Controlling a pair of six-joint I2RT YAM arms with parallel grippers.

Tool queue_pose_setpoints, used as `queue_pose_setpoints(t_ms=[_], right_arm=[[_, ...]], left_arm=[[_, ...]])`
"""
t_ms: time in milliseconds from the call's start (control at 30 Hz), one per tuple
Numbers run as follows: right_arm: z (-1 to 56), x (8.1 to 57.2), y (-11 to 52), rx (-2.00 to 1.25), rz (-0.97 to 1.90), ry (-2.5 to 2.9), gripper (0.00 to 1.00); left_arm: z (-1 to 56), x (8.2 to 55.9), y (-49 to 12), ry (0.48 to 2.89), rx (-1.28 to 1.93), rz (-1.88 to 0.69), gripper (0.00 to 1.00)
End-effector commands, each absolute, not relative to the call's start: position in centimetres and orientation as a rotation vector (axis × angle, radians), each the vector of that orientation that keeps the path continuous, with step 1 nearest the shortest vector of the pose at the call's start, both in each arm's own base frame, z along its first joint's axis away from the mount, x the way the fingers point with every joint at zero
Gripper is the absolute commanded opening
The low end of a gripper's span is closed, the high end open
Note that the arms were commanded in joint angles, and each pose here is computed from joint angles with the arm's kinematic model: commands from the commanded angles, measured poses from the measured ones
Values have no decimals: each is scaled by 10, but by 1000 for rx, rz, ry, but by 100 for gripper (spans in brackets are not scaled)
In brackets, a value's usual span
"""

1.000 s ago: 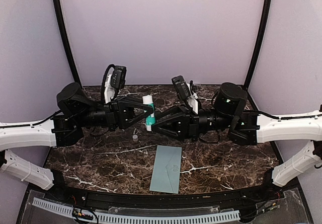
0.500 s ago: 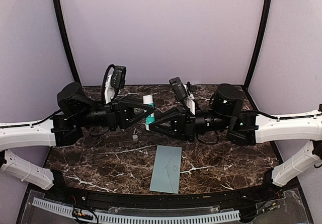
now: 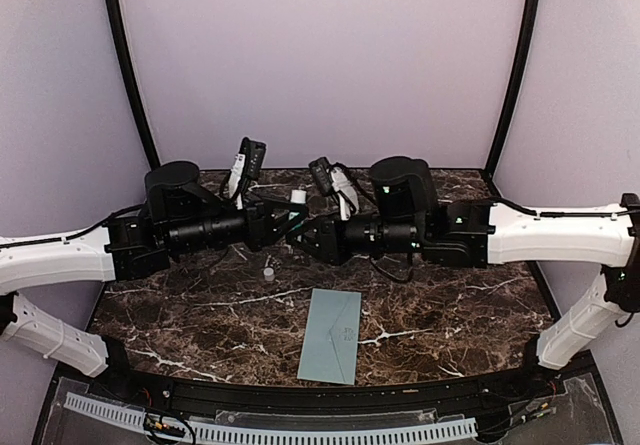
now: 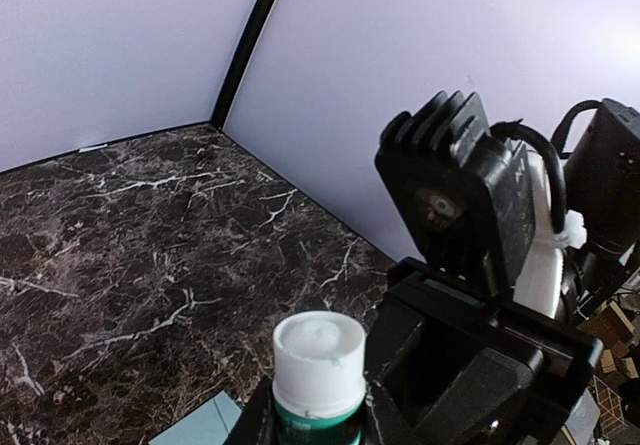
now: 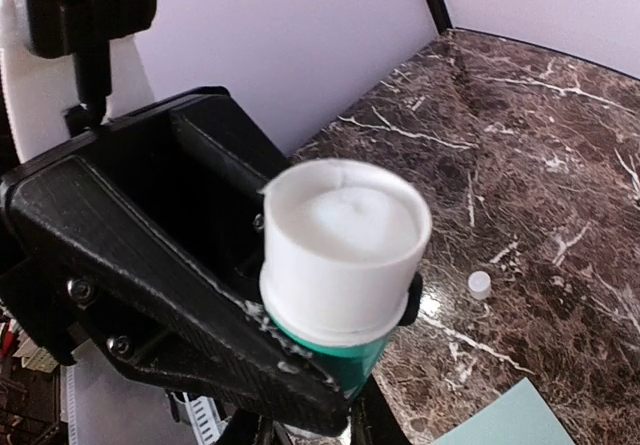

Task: Place the letter into the envelope and seal it
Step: Screw the solid glue.

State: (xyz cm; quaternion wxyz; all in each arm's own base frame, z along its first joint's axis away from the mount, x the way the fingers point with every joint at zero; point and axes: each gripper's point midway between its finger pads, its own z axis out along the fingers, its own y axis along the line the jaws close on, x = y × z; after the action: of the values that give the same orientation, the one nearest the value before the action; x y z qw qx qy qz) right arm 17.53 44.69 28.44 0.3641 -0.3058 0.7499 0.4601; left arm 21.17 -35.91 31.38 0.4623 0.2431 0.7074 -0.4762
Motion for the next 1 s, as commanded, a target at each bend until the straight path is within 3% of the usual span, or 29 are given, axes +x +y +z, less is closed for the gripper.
queue_pose_setpoints(t_ms=[0, 133, 300, 600, 967], right_arm=[[299, 179, 456, -772, 1108, 1877, 16], [306, 164, 444, -797, 1183, 1825, 44], [315, 152, 419, -869, 1196, 1767, 60], [343, 170, 393, -742, 1293, 1708, 67], [315, 172, 429, -778, 1345, 1826, 66]], left_arm=[[289, 204, -369, 1844, 608, -1140, 0], [290, 212, -359, 1854, 526, -1101, 0], [288, 216, -342, 1853, 455, -1061, 0], [275, 189, -345, 1790, 635, -1144, 0], [261, 169, -361, 1738, 793, -1233, 0]])
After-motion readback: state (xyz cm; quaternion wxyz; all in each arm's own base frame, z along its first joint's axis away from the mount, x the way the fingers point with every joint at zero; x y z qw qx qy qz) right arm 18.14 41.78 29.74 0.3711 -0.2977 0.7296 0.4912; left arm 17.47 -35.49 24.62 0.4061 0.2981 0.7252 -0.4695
